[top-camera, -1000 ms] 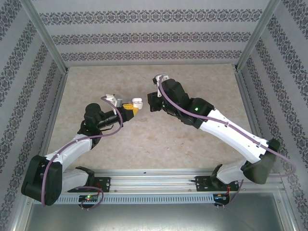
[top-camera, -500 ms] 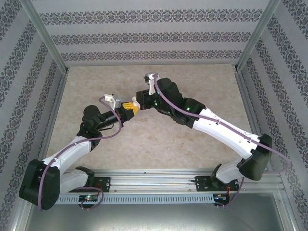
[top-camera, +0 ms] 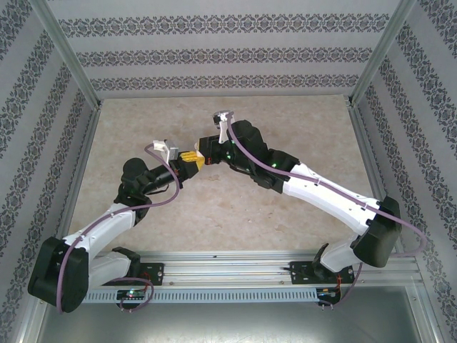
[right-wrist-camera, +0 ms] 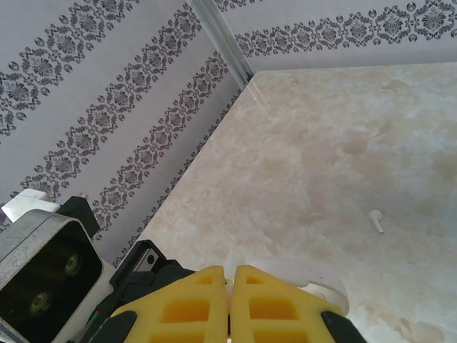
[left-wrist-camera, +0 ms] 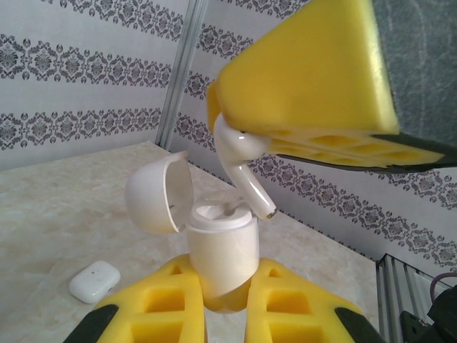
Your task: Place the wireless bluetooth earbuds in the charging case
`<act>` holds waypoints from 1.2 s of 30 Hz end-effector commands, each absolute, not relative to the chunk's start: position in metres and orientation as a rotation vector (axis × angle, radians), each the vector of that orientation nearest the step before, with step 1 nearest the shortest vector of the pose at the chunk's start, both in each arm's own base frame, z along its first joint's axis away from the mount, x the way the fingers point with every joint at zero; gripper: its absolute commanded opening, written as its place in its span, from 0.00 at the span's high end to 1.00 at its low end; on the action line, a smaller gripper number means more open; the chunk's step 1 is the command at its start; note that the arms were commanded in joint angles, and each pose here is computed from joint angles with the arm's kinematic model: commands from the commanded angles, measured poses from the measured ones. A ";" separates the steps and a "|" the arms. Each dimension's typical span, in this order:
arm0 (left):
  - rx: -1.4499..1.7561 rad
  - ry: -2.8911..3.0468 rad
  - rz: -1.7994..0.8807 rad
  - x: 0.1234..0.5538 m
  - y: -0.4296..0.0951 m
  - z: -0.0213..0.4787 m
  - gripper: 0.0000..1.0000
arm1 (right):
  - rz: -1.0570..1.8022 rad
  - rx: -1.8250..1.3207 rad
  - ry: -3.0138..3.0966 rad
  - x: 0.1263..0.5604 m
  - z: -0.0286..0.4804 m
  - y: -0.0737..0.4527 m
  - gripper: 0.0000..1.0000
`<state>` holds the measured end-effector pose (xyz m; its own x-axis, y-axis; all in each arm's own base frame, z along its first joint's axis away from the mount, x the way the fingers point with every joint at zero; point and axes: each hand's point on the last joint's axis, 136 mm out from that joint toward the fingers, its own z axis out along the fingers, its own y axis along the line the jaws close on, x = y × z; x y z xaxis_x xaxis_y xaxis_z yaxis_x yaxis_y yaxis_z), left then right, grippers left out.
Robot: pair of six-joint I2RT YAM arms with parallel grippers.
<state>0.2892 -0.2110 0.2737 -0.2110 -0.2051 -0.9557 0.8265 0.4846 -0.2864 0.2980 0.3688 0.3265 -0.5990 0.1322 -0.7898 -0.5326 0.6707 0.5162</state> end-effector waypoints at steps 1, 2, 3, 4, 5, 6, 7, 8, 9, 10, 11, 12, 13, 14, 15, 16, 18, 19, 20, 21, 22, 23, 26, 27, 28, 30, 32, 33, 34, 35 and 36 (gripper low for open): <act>0.597 1.390 -1.049 0.277 -0.212 0.295 0.99 | 0.987 -0.285 2.003 0.299 0.321 0.374 0.94; 0.596 1.395 -1.050 0.277 -0.212 0.294 0.99 | 0.992 -0.285 2.000 0.298 0.322 0.375 0.94; 0.596 1.394 -1.049 0.277 -0.212 0.294 0.99 | 0.995 -0.281 1.993 0.298 0.325 0.374 0.94; 0.594 1.395 -1.051 0.277 -0.212 0.294 0.99 | 0.993 -0.279 1.989 0.299 0.326 0.373 0.94; 0.593 1.398 -1.052 0.277 -0.212 0.293 0.99 | 0.990 -0.277 1.984 0.299 0.328 0.373 0.94; 0.591 1.396 -1.053 0.277 -0.212 0.293 0.99 | 0.988 -0.275 1.974 0.299 0.331 0.372 0.94; 0.589 1.399 -1.056 0.278 -0.212 0.293 0.99 | 0.983 -0.272 1.971 0.299 0.331 0.371 0.94; 0.588 1.397 -1.058 0.277 -0.212 0.295 0.99 | 0.976 -0.268 1.964 0.300 0.332 0.370 0.94; 0.590 1.396 -1.062 0.278 -0.213 0.295 0.98 | 0.978 -0.264 1.954 0.300 0.334 0.369 0.94; 0.589 1.395 -1.062 0.278 -0.213 0.296 0.98 | 0.977 -0.259 1.948 0.301 0.334 0.369 0.94; 0.592 1.393 -1.065 0.277 -0.213 0.297 0.99 | 0.977 -0.256 1.944 0.302 0.334 0.369 0.94; 0.591 1.393 -1.065 0.278 -0.213 0.297 0.99 | 0.978 -0.256 1.943 0.302 0.334 0.370 0.94; 0.591 1.393 -1.064 0.278 -0.213 0.298 0.99 | 0.980 -0.255 1.942 0.302 0.334 0.371 0.94; 0.591 1.394 -1.064 0.278 -0.213 0.298 0.99 | 0.980 -0.254 1.947 0.303 0.332 0.371 0.94; 0.590 1.396 -1.067 0.278 -0.214 0.297 0.99 | 0.981 -0.257 1.949 0.303 0.331 0.372 0.94; 0.592 1.395 -1.067 0.278 -0.214 0.297 0.99 | 0.982 -0.256 1.947 0.304 0.332 0.373 0.94; 0.593 1.399 -1.071 0.277 -0.214 0.296 0.99 | 0.982 -0.253 1.946 0.304 0.332 0.373 0.94; 0.592 1.400 -1.071 0.277 -0.214 0.296 0.99 | 0.980 -0.252 1.942 0.305 0.333 0.372 0.94; 0.591 1.401 -1.070 0.277 -0.214 0.295 0.99 | 0.976 -0.249 1.940 0.305 0.334 0.371 0.94; 0.593 1.399 -1.071 0.277 -0.214 0.296 0.99 | 0.971 -0.248 1.936 0.305 0.335 0.370 0.94; 0.592 1.400 -1.073 0.277 -0.214 0.296 0.99 | 0.965 -0.246 1.934 0.306 0.335 0.369 0.94; 0.591 1.400 -1.072 0.277 -0.214 0.296 0.99 | 0.958 -0.249 1.930 0.306 0.336 0.369 0.94; 0.591 1.395 -1.072 0.277 -0.214 0.298 0.99 | 0.943 -0.259 1.925 0.307 0.336 0.368 0.94; 0.590 1.394 -1.073 0.277 -0.213 0.298 0.99 | 0.939 -0.264 1.927 0.308 0.334 0.368 0.94; 0.590 1.393 -1.074 0.277 -0.214 0.299 0.99 | 0.936 -0.266 1.930 0.308 0.333 0.369 0.94; 0.587 1.390 -1.077 0.277 -0.213 0.300 0.99 | 0.941 -0.272 1.933 0.307 0.330 0.370 0.94; 0.584 1.388 -1.079 0.277 -0.213 0.302 0.99 | 0.947 -0.274 1.936 0.307 0.327 0.371 0.94; 0.580 1.384 -1.078 0.277 -0.213 0.304 0.99 | 0.951 -0.276 1.936 0.306 0.326 0.371 0.94; 0.576 1.384 -1.079 0.277 -0.213 0.304 0.99 | 0.954 -0.280 1.938 0.305 0.324 0.372 0.94; 0.575 1.384 -1.080 0.277 -0.213 0.304 0.99 | 0.954 -0.287 1.940 0.304 0.323 0.372 0.94; 0.573 1.382 -1.078 0.277 -0.212 0.306 0.99 | 0.952 -0.291 1.944 0.303 0.321 0.371 0.94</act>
<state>0.2862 -0.2102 0.2737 -0.2373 -0.2256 -0.9449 0.8202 0.4746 -0.3194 0.3051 0.3690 0.3235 -0.5637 0.1810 -0.8059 -0.5221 0.6780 0.5175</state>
